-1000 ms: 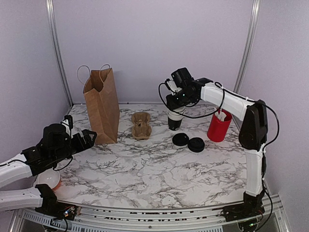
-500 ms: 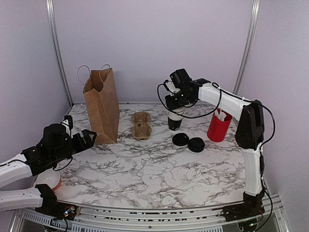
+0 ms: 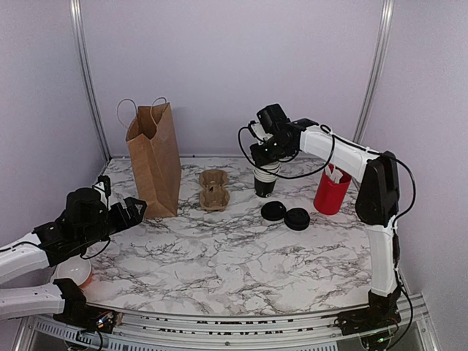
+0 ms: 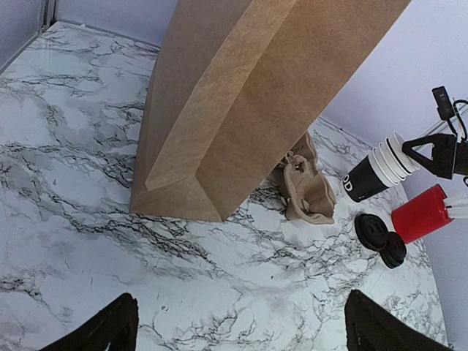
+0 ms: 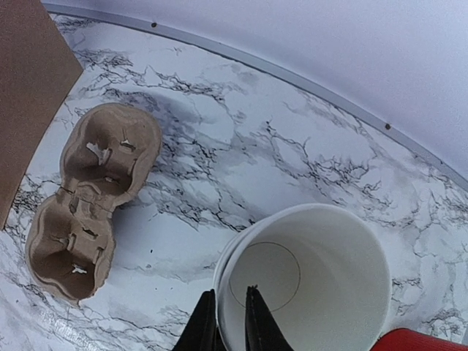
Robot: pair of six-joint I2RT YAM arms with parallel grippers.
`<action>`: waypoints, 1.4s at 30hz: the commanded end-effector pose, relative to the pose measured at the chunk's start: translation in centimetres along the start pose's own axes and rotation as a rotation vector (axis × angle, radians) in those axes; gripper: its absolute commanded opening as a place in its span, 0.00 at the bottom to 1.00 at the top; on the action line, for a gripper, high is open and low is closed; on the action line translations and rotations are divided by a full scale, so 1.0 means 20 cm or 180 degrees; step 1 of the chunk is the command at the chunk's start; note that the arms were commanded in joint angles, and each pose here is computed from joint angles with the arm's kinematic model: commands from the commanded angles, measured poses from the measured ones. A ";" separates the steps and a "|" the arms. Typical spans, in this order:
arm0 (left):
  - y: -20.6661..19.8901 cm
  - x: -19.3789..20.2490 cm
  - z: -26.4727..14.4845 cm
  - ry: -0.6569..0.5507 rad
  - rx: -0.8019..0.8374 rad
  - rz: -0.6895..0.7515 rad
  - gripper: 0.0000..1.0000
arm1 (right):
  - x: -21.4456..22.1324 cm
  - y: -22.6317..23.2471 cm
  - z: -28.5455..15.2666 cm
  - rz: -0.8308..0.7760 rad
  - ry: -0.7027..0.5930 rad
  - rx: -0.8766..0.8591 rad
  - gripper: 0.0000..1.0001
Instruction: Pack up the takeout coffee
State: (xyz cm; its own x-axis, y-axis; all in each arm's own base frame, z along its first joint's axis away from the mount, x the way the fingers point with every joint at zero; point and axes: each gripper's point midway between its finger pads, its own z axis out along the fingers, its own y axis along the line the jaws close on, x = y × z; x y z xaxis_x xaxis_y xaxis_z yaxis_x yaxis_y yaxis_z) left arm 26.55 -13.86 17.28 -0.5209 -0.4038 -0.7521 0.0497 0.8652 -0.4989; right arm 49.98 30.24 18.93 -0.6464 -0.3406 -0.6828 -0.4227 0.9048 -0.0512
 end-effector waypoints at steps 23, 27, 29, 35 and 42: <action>0.02 0.04 0.02 0.0085 -0.0016 -0.0024 0.99 | -0.13 0.02 -0.09 -0.0195 -0.0165 0.0296 0.00; 0.02 0.04 0.02 0.0085 -0.0014 -0.0025 0.99 | -0.16 0.03 -0.15 -0.0255 -0.0217 0.0417 0.00; 0.02 0.04 0.02 0.0080 -0.0012 -0.0028 0.99 | -0.19 0.03 -0.18 -0.0283 -0.0249 0.0466 0.00; 0.02 0.04 0.02 0.0088 -0.0001 -0.0027 0.99 | -0.28 0.04 -0.33 -0.0288 -0.0431 0.0468 0.00; -0.02 0.03 0.03 0.0105 0.0068 -0.0043 0.99 | -0.36 0.04 -0.51 -0.0283 -0.0619 0.0500 0.00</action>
State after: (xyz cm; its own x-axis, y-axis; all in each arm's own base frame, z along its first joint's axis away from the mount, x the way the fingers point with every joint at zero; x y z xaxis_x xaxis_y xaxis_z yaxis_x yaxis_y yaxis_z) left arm 26.49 -14.26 16.43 -0.5502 -0.3931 -0.7367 0.0523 0.8643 -0.5003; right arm 49.13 31.39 24.70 -0.5507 -0.4132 -0.7253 -0.3842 0.8969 -0.2192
